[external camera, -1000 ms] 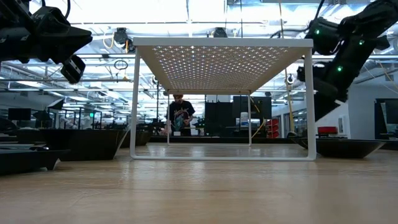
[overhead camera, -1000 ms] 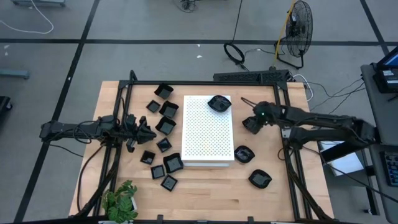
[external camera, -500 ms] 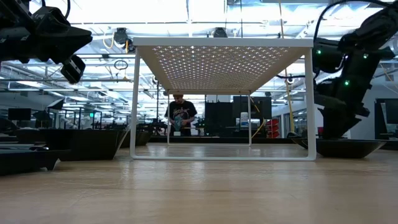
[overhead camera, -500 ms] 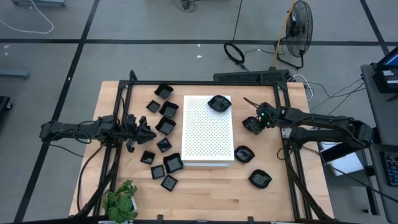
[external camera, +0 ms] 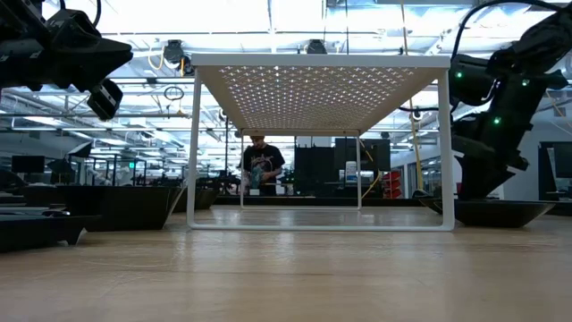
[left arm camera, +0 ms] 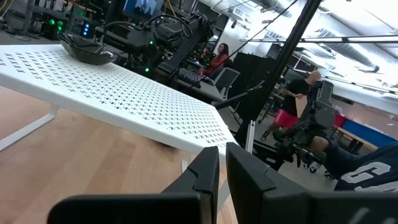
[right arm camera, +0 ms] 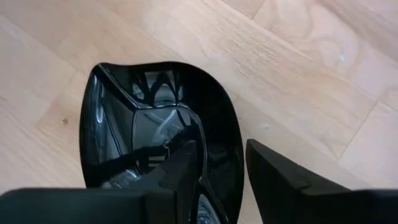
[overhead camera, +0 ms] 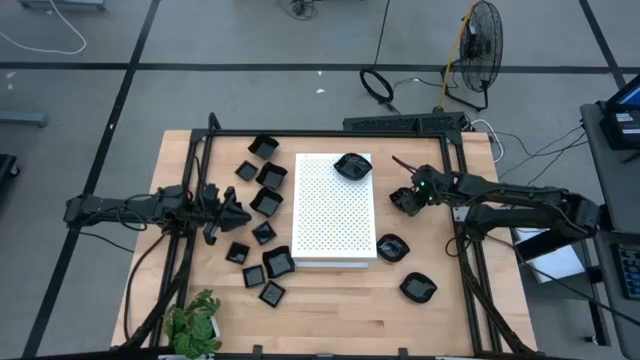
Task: Pick & Place Mini shaped plates
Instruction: Stack the black leaf shaped plate on top of the other black leaf shaped plates on the shelf
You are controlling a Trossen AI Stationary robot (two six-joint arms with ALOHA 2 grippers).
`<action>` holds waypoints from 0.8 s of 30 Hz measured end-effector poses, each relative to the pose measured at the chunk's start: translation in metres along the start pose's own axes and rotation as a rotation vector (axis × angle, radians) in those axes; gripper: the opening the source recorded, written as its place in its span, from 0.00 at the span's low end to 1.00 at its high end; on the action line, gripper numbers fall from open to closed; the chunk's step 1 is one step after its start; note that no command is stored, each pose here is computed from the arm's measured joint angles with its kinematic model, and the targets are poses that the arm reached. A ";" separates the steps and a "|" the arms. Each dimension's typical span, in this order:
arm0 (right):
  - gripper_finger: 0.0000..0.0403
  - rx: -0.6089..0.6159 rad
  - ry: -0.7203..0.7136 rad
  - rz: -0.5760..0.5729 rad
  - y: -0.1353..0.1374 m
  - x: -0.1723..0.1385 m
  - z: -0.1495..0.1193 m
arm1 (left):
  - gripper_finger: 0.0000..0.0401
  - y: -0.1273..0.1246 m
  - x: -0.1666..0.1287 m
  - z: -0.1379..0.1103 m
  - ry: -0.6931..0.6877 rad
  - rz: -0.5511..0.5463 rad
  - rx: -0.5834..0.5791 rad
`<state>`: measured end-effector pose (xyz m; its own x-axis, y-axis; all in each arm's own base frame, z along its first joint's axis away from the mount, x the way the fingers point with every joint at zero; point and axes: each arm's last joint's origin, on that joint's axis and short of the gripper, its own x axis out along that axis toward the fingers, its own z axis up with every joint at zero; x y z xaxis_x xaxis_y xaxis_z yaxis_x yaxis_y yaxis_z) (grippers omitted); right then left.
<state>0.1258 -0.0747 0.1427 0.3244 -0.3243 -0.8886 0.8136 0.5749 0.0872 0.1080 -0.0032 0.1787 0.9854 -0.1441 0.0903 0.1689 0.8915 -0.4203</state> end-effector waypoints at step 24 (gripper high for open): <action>0.00 -0.045 -0.156 0.062 0.004 0.005 0.008 | 0.08 0.000 0.000 0.000 0.000 0.000 0.000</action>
<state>0.1348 -0.0799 0.1425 0.4473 -0.3977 -0.8011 0.7685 0.6291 0.1168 0.1079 -0.0033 0.1788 0.9854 -0.1444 0.0906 0.1693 0.8915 -0.4202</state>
